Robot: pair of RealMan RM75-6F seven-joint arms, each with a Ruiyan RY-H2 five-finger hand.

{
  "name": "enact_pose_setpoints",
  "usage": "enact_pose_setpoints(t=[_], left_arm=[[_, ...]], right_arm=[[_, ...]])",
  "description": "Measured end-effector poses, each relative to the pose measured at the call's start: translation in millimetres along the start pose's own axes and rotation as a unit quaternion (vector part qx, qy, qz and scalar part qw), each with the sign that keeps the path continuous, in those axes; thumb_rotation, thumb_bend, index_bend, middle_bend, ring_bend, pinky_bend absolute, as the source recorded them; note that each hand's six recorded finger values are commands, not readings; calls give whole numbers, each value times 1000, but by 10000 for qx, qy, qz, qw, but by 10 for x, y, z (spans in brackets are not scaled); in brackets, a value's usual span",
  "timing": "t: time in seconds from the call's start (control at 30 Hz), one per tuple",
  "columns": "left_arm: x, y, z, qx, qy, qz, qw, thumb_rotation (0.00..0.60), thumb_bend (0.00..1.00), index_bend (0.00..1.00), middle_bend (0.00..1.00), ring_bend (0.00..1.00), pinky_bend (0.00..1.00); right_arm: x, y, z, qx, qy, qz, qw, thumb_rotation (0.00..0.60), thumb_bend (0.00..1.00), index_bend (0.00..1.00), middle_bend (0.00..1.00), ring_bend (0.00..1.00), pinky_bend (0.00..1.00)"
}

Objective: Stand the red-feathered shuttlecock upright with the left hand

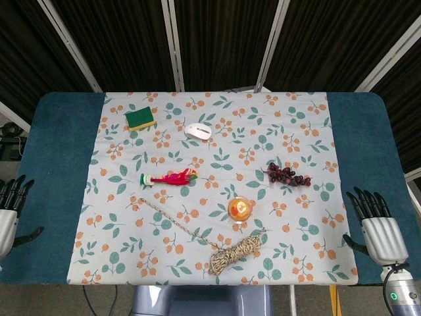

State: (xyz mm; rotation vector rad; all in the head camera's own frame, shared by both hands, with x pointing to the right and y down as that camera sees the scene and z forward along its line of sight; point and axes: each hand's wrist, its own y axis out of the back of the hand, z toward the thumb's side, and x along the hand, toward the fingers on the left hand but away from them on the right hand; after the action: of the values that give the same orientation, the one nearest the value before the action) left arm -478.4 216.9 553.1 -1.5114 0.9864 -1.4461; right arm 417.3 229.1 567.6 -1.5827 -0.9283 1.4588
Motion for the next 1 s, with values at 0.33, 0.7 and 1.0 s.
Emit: enact_pose_setpoints(t=[0.33,0.7,1.0], left_arm=[[-21,12,-48,-9,98,-7,10000,600,54,15,0,0,0],[-42,0,-62,-14,136,-76,9999,600,56,26,0,0,0],[-36,-21,19,-14,64,-128,9999,600,130,153,0,0,0]], right_arm=[[-22,-29,38,-52,37,56,10000,600,112,81,0,0,0],[-29,-38,76,-73,83,32,9999,600,113,85,0,0,0],[-13,-21,50,-181,41,41,9998,600,112,87,0,0,0]])
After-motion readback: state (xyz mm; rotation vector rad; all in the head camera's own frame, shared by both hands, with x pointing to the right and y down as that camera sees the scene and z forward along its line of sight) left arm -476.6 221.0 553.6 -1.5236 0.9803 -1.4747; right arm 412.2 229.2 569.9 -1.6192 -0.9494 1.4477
